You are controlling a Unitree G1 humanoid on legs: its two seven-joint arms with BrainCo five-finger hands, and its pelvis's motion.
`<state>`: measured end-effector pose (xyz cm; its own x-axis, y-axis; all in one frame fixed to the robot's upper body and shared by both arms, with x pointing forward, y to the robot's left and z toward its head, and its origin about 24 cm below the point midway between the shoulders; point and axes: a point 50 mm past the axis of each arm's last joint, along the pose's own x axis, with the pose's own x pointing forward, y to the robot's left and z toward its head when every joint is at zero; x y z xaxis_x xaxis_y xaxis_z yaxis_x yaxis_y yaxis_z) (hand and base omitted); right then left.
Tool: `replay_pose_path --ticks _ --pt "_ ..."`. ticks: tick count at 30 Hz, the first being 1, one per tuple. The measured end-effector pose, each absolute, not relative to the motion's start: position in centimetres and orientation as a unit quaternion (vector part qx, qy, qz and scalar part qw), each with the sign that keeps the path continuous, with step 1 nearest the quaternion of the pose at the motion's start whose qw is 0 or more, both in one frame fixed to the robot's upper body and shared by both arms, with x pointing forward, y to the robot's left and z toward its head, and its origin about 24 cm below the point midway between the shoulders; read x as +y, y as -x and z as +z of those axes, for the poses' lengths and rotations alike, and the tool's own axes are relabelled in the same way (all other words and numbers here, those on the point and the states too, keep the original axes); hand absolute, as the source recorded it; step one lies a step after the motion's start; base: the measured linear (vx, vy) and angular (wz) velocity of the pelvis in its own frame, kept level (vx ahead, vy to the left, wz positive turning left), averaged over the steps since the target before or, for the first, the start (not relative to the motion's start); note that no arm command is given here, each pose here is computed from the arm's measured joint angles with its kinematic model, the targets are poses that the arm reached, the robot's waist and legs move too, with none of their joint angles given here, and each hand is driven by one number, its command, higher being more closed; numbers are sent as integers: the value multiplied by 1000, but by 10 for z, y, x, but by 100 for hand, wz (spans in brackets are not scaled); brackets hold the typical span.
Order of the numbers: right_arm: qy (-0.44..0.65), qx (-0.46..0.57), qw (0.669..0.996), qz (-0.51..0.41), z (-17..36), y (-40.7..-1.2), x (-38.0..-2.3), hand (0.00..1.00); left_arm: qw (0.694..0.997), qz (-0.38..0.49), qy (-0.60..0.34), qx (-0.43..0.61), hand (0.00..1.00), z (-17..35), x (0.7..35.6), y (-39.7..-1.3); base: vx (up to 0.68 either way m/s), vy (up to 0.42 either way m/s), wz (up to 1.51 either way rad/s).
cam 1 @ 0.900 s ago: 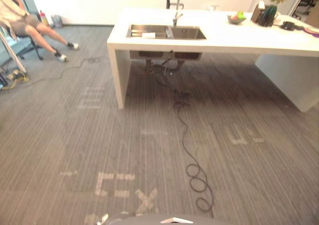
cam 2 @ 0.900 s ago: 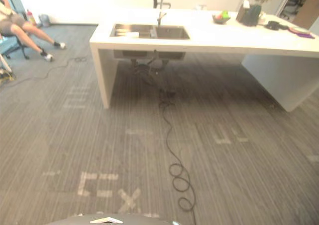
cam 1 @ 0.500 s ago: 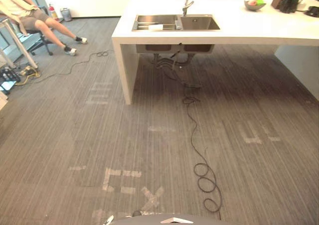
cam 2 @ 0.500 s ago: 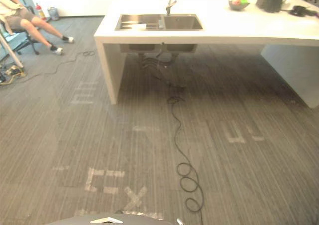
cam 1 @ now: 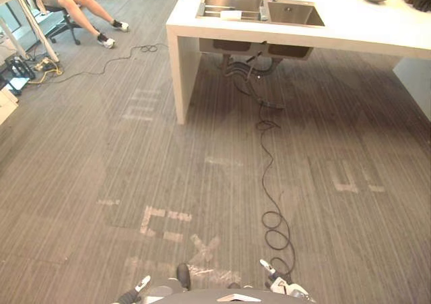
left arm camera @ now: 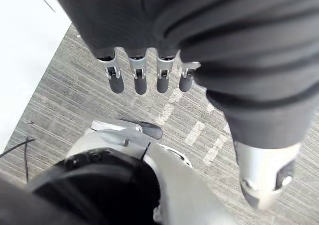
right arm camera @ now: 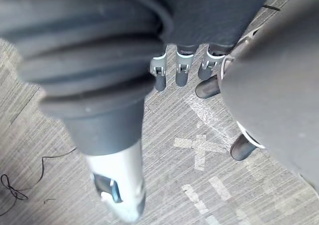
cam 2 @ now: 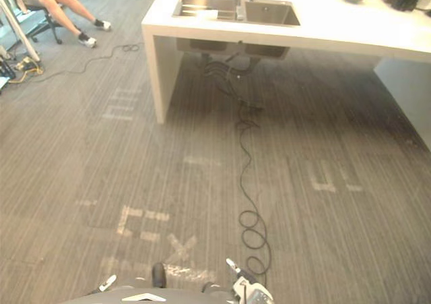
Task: Walk over to the sink, pick up the cup, carry it to the dishwasher, place the cup inside the dishwasher, then close the dishwasher door
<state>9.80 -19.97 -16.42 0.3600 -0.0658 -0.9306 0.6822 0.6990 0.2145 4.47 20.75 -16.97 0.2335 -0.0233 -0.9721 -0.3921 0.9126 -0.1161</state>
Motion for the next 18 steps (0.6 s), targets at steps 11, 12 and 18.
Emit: replay_pose_path --ticks 11,12,18 --pt "-360 502 718 -320 -170 -68 -201 0 723 257 305 565 0 -173 204 -23 8 3 -11" --pt "-355 501 718 -328 -170 -66 -201 0 717 268 320 558 0 -173 203 -21 13 -9 -19" --pt "-281 488 762 -319 -168 -69 -207 0 719 282 334 540 0 -173 202 -20 32 1 -10"
